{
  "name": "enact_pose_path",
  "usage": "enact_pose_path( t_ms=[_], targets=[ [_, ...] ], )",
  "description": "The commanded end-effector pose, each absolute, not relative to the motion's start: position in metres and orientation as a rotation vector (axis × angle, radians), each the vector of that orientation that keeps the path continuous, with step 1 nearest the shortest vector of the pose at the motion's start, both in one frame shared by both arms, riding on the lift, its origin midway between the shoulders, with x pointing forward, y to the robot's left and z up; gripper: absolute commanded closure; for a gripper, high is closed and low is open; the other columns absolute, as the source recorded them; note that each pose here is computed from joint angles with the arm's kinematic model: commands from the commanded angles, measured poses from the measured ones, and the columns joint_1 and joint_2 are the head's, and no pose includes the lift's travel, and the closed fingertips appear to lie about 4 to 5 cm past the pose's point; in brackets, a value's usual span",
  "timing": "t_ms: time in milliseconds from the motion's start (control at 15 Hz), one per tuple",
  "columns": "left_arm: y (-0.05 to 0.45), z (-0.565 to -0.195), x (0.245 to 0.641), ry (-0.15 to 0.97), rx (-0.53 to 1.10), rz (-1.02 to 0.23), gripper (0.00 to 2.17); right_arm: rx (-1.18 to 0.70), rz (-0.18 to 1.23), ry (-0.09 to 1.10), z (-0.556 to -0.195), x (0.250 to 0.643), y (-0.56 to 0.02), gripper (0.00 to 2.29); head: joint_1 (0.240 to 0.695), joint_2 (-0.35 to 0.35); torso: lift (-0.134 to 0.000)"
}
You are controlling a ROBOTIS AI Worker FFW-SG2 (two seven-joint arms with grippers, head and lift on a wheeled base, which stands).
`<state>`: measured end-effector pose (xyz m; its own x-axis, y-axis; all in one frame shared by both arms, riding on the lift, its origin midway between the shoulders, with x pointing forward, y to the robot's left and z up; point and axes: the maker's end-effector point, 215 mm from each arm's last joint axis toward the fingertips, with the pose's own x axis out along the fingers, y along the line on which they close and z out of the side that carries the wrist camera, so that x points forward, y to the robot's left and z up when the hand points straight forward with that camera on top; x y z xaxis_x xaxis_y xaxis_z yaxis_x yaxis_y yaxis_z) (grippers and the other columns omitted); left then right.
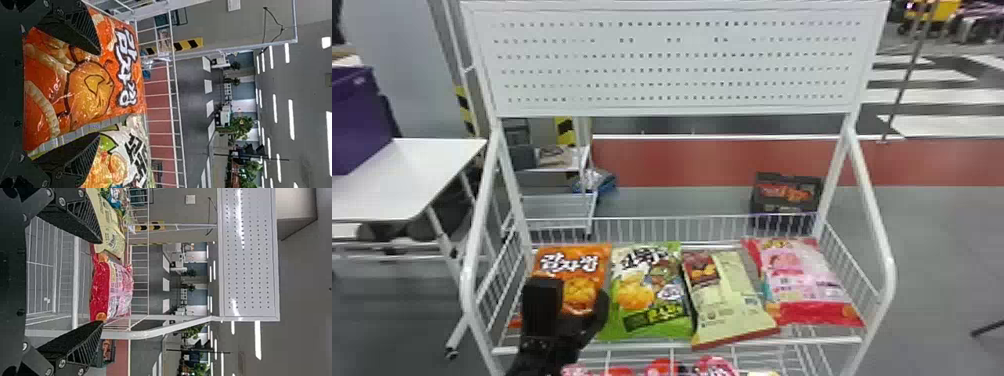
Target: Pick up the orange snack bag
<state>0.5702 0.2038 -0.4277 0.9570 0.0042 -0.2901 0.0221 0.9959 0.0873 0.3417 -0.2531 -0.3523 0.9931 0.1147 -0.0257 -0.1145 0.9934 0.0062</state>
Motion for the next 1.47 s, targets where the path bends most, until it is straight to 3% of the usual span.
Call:
enact_pose_path(
  t_ms=[0, 133, 333, 600, 1067, 1400],
  targets=[
    [0.215, -0.436, 0.571, 0.323, 0.085, 0.003, 0.29, 0.007, 0.114, 0.026, -0.352, 0.343, -0.254, 0.17, 0.499, 0.0, 0.0],
    [0.219, -0.446, 0.568, 0.358, 0.088, 0.003, 0.51, 0.006, 0.114, 0.023, -0.351, 0.344, -0.254, 0.17, 0.499, 0.0, 0.0],
    [0.224, -0.446, 0.568, 0.364, 0.07, 0.02, 1.41, 0.007, 0.114, 0.018, -0.35, 0.344, -0.254, 0.17, 0.499, 0.0, 0.0],
    [0.223, -0.445, 0.561, 0.36, 0.061, 0.025, 1.45, 0.008, 0.113, 0.018, -0.35, 0.344, -0.254, 0.17, 0.499, 0.0, 0.0],
    [0.205, -0.392, 0.546, 0.269, 0.003, -0.007, 1.44, 0.01, 0.112, 0.014, -0.349, 0.347, -0.254, 0.17, 0.499, 0.0, 0.0],
    [0.212, -0.364, 0.502, 0.225, -0.022, -0.021, 1.44, 0.013, 0.111, 0.013, -0.349, 0.348, -0.255, 0.17, 0.499, 0.0, 0.0]
  ],
)
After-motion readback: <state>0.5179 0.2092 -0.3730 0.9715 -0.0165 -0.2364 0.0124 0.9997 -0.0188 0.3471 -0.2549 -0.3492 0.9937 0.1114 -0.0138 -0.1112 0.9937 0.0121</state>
